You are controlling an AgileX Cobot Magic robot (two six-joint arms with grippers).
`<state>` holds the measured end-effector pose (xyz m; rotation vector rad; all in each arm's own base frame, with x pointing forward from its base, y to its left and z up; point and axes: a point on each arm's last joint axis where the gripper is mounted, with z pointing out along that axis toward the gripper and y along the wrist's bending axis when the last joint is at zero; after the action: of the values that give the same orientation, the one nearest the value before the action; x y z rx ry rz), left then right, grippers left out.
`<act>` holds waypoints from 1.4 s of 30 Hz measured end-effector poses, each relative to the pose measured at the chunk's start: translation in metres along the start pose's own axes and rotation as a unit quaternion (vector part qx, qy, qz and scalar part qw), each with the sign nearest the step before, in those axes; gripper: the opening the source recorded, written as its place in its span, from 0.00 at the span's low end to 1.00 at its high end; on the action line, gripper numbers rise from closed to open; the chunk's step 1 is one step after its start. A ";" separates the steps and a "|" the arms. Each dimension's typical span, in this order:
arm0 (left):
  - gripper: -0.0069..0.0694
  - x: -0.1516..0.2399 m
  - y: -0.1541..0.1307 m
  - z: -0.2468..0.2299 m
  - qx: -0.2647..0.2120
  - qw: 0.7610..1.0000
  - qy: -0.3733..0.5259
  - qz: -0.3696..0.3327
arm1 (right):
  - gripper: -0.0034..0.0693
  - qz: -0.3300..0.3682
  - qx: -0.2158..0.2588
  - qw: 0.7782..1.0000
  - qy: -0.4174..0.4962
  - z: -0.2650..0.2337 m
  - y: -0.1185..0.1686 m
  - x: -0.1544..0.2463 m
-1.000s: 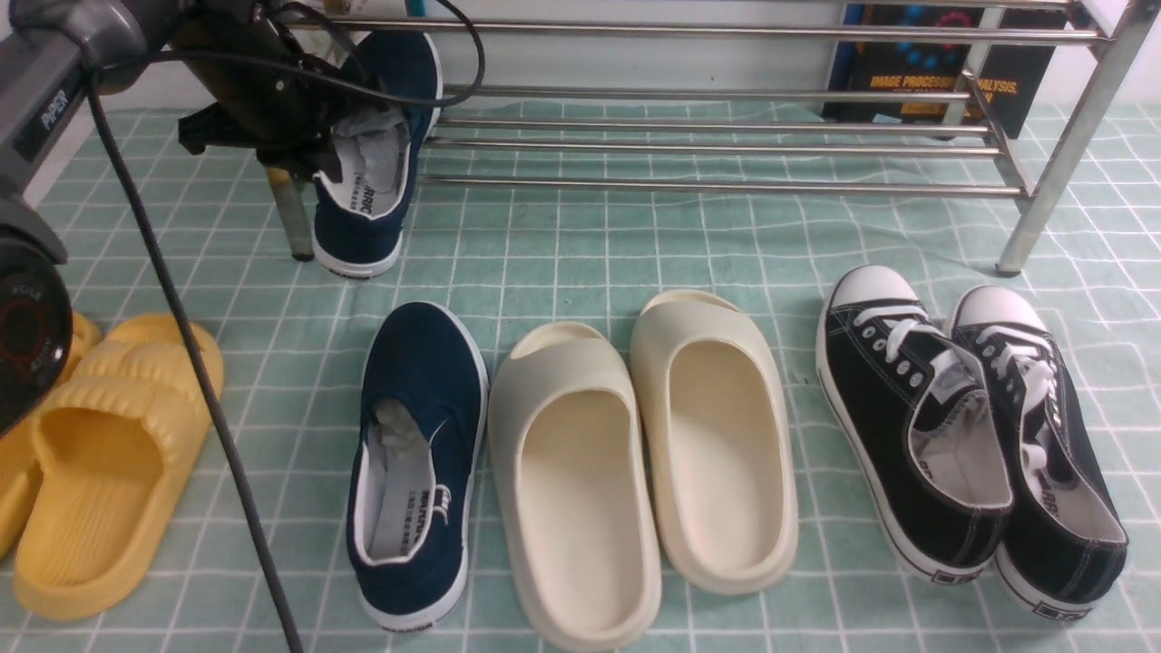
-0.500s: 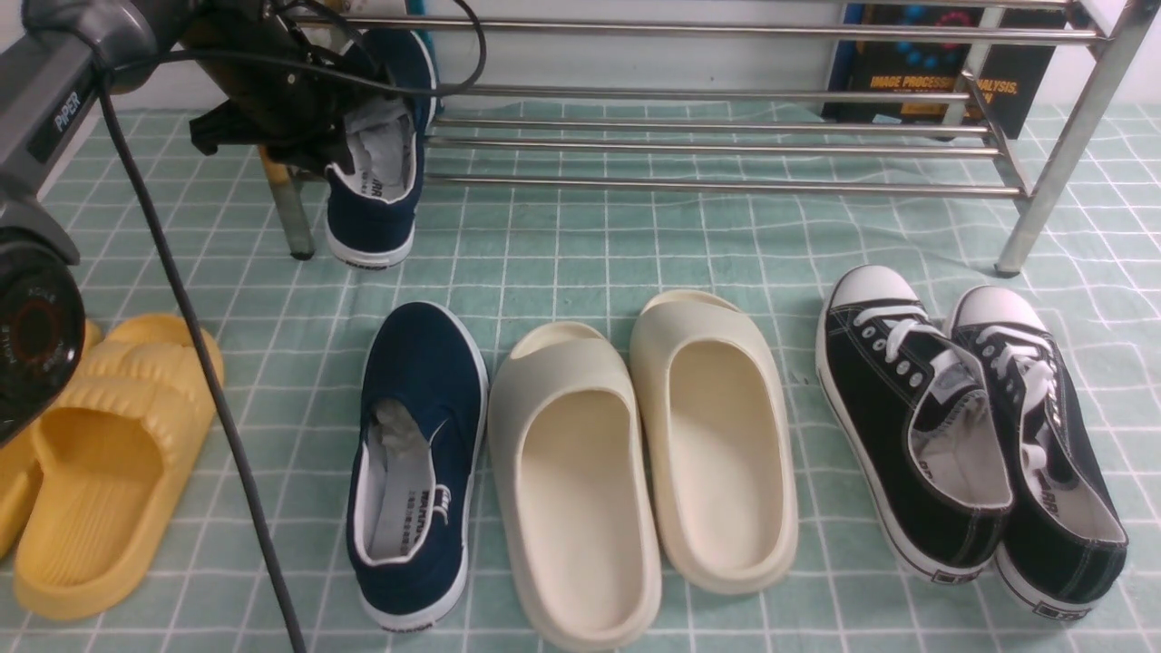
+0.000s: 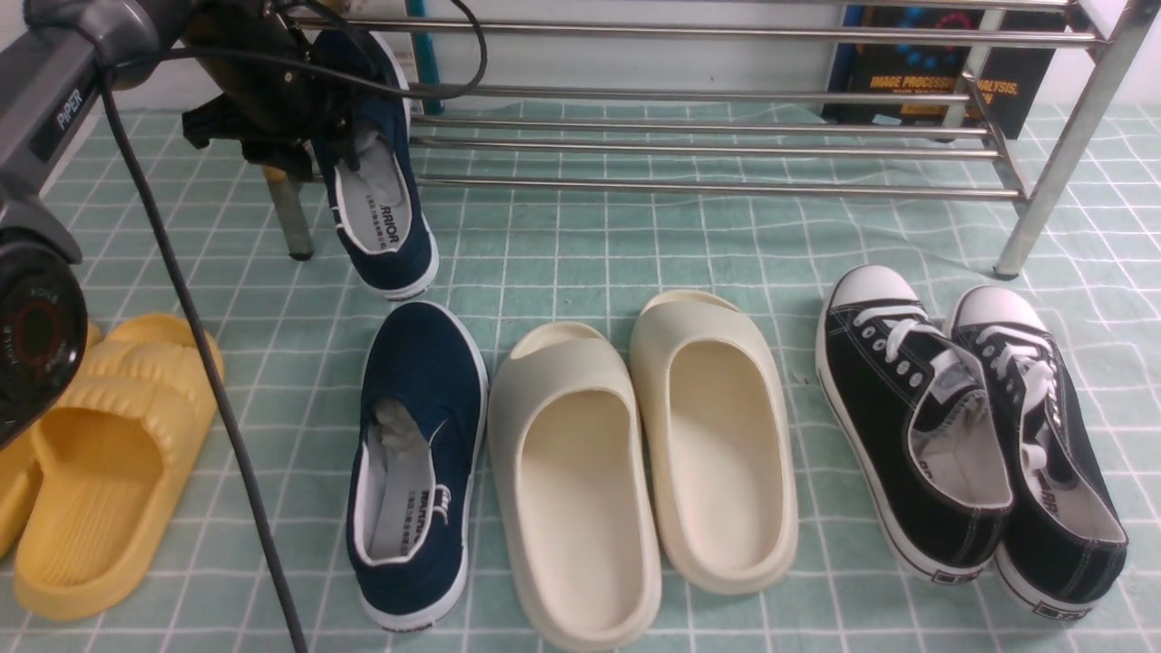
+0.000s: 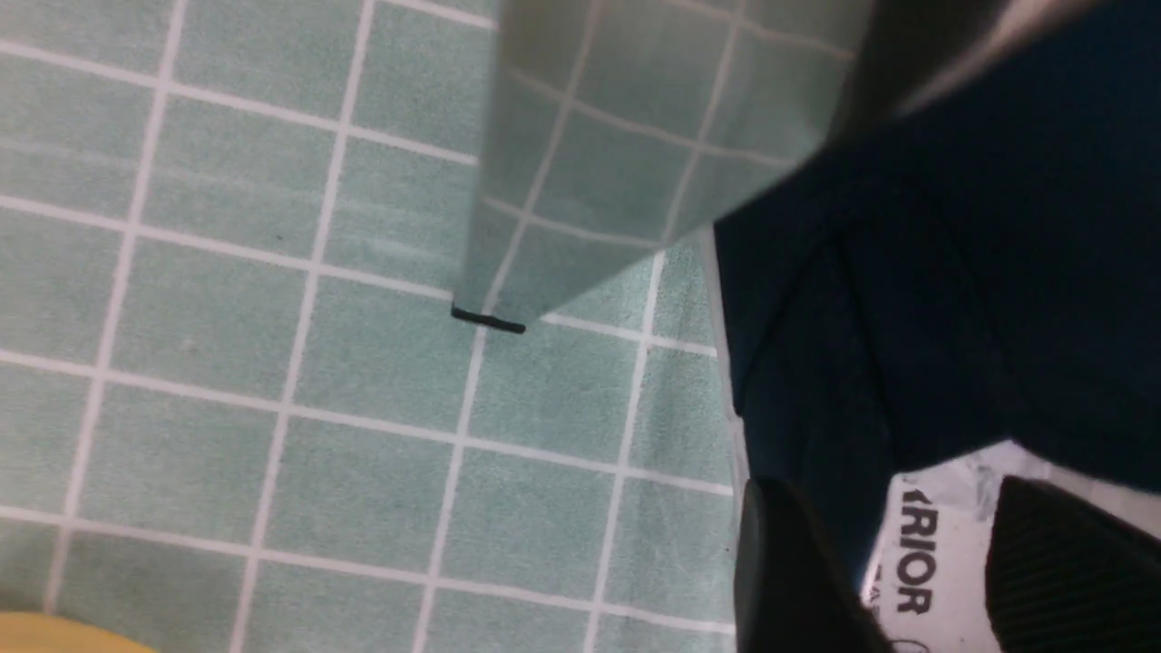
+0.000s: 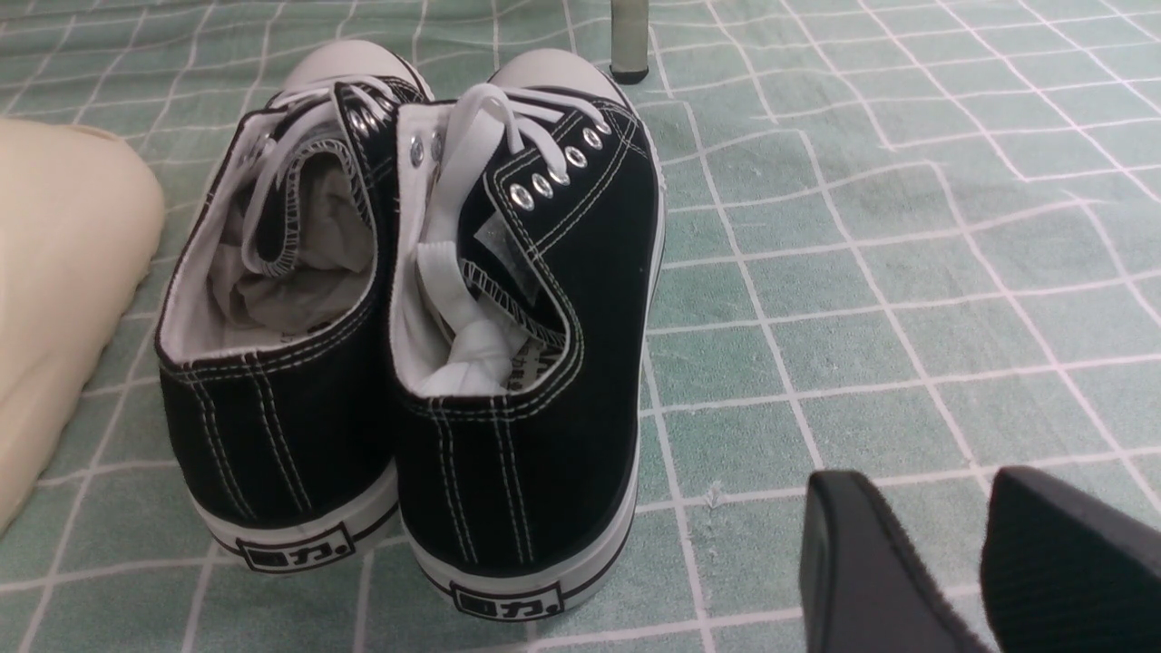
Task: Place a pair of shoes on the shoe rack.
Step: Use the left arm to put a shoe into the shoe rack
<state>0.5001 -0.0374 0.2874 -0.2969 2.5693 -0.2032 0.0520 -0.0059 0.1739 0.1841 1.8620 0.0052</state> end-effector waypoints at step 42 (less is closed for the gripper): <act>0.08 0.155 0.008 -0.057 0.008 0.996 0.014 0.086 | 0.39 0.000 0.000 1.000 0.000 0.000 0.000 0.000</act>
<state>0.3398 -0.0641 0.2569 -0.0659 2.6023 -0.1642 0.0520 -0.0059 0.1739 0.1841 1.8620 0.0052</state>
